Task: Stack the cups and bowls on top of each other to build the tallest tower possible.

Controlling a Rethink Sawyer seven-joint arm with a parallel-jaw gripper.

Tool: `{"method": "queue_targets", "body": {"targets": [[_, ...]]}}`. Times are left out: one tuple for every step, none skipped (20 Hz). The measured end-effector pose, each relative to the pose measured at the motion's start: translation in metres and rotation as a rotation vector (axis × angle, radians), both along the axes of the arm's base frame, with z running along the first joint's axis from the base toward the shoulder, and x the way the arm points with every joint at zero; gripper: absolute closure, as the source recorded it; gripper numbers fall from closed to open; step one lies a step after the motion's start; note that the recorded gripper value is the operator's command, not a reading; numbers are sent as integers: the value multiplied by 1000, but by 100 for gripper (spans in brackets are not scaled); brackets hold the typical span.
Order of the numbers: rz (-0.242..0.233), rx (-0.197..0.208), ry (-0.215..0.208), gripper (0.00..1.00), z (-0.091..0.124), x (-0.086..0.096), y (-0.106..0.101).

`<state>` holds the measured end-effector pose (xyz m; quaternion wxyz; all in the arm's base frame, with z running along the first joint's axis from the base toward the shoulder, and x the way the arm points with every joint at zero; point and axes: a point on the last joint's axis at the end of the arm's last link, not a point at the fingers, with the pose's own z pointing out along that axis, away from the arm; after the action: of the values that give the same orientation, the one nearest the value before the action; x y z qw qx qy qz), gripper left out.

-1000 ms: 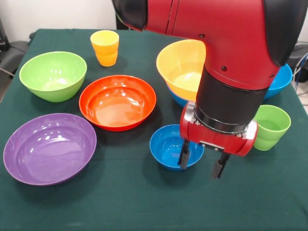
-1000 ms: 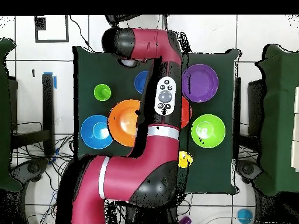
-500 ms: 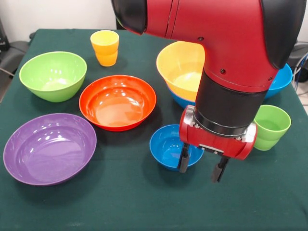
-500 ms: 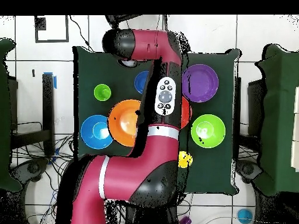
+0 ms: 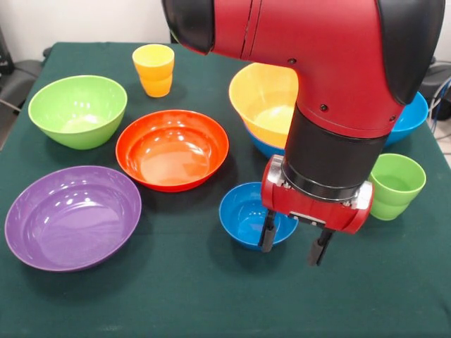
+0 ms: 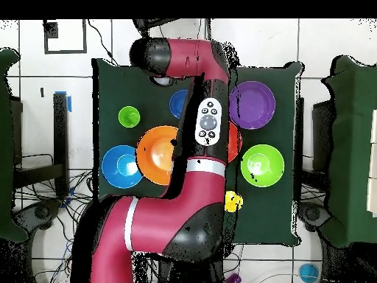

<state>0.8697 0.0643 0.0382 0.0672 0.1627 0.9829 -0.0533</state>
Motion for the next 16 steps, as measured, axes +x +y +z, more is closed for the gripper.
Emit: {"method": "queue_targets", "body": {"targets": [[0, 0, 0, 0, 0, 0, 0], [0, 0, 1, 0, 0, 0, 0], [0, 0, 2, 0, 0, -1, 0], [0, 0, 3, 0, -1, -1, 0], [-1, 1, 6, 0, -2, -2, 0], [-1, 1, 8, 0, -3, -2, 0], [-1, 1, 9, 0, -3, -3, 0], [-2, 1, 14, 0, -5, -4, 0], [-2, 1, 15, 0, -6, -5, 0], [-3, 1, 17, 0, -6, -5, 0], [-3, 1, 20, 0, -7, -6, -1], [-3, 2, 21, 0, -8, -6, -1], [-4, 2, 24, 0, -9, -7, -1], [-4, 2, 25, 0, -9, -8, -1], [-5, 2, 28, 0, -10, -9, -1], [-5, 2, 29, 0, -10, -9, -1]]}}
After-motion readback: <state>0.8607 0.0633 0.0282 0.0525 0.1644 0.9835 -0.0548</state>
